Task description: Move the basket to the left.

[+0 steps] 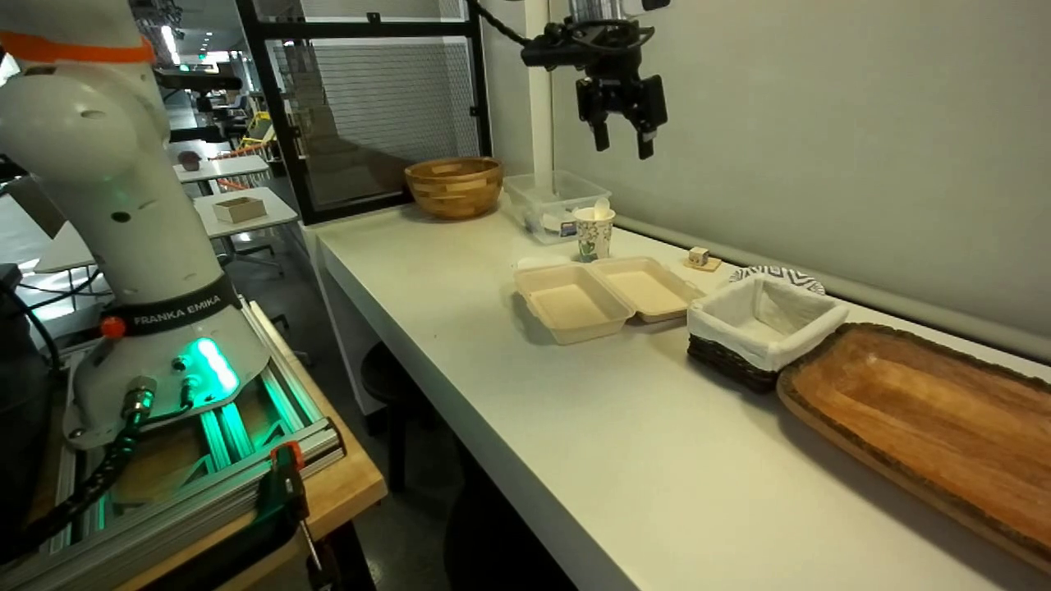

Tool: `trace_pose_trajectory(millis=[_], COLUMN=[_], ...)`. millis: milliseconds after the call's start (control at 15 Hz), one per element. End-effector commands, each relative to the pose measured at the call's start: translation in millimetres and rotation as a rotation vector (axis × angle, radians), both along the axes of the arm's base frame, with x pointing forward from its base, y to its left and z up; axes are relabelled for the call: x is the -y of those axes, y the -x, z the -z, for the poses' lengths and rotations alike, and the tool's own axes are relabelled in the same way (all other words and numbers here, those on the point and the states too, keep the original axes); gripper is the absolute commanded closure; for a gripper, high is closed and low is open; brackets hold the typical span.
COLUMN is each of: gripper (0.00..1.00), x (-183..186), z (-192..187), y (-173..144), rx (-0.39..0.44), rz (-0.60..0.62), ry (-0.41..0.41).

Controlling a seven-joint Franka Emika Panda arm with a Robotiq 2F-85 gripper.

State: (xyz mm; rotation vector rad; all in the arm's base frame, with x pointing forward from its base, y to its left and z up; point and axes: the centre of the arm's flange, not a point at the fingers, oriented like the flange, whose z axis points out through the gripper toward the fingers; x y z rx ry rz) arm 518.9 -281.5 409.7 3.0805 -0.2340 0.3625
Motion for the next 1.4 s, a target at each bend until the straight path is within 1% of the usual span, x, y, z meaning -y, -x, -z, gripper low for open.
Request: trace_pose_trajectory(millis=[0, 133, 200, 400, 600, 667, 733, 1000, 1333], gripper=[0.0, 0.0, 0.0, 0.0, 0.0, 0.0, 0.0, 0.0, 0.0], x=[49, 66, 43, 60, 60, 63, 69, 86, 104], z=[24, 36, 26, 39, 38, 42, 49, 69, 108], y=[-53, -63, -35, -48, -51, -57, -64, -82, -94], rx=[0.011, -0.001, -0.005, -0.014, -0.009, -0.003, 0.028, 0.074, 0.055], rz=[0.045, 0.067, 0.05, 0.062, 0.06, 0.057, 0.054, 0.058, 0.063], ry=[0.008, 0.026, 0.017, 0.029, 0.032, 0.021, 0.034, 0.045, 0.039])
